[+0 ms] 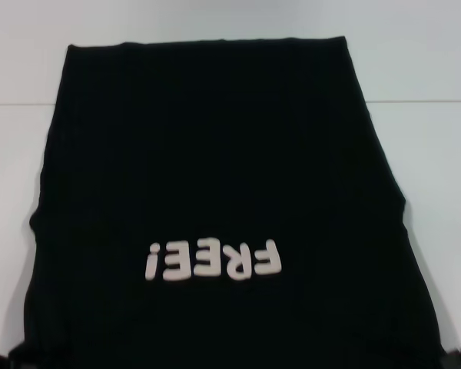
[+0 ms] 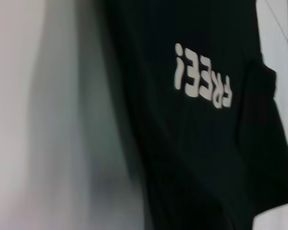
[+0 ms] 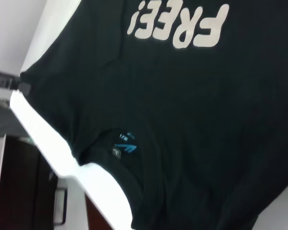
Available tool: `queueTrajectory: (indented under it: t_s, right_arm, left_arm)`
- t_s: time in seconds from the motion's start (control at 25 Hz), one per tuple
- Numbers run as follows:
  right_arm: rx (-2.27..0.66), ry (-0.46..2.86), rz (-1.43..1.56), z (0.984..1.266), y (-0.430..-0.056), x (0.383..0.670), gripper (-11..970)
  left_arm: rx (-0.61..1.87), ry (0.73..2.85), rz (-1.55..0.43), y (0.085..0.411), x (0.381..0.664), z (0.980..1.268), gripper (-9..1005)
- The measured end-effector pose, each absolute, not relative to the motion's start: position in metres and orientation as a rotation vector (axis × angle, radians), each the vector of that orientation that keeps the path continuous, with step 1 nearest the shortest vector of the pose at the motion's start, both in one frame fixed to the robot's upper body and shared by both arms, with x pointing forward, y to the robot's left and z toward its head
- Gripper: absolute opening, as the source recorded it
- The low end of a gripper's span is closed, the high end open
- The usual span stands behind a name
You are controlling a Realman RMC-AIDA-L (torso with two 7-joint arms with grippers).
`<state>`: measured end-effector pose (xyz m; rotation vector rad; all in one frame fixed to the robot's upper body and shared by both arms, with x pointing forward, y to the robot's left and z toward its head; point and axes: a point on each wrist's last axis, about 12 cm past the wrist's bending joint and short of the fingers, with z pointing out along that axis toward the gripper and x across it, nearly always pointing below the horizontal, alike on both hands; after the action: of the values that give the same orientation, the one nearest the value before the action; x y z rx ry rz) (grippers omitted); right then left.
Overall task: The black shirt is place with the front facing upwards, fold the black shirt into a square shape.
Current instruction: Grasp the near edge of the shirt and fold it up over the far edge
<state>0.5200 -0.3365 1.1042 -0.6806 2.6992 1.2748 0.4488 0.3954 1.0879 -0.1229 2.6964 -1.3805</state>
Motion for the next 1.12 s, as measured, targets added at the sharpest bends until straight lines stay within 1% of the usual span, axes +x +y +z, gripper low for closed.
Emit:
queueTrajectory:
  t_s: [0.24,0.36,0.64,0.88,1.04,1.08,1.12]
  right_arm:
    - [-0.685,2.724,1.285,1.100,-0.341,0.513,4]
    - [-0.610,2.688,1.304,1.100,-0.342,0.515,3]
    - [-0.298,2.489,1.390,1.106,-0.348,0.528,9]
    - [-0.097,2.203,1.477,1.114,-0.346,0.542,19]
    - [0.019,2.073,1.480,1.108,-0.338,0.550,26]
    - [0.055,2.043,1.466,1.105,-0.336,0.552,28]
    - [0.083,2.020,1.455,1.102,-0.335,0.553,30]
  left_arm:
    - [-0.061,2.717,-1.432,0.389,0.448,1.090,20]
    - [-0.050,2.647,-1.455,0.383,0.458,1.092,20]
    - [-0.200,2.283,-1.485,0.387,0.489,1.105,21]
    - [-0.363,2.000,-1.425,0.395,0.514,1.111,21]
    - [-0.473,1.849,-1.361,0.396,0.525,1.105,20]
    - [-0.473,1.849,-1.361,0.396,0.525,1.105,20]
    - [-0.517,1.792,-1.319,0.394,0.529,1.098,20]
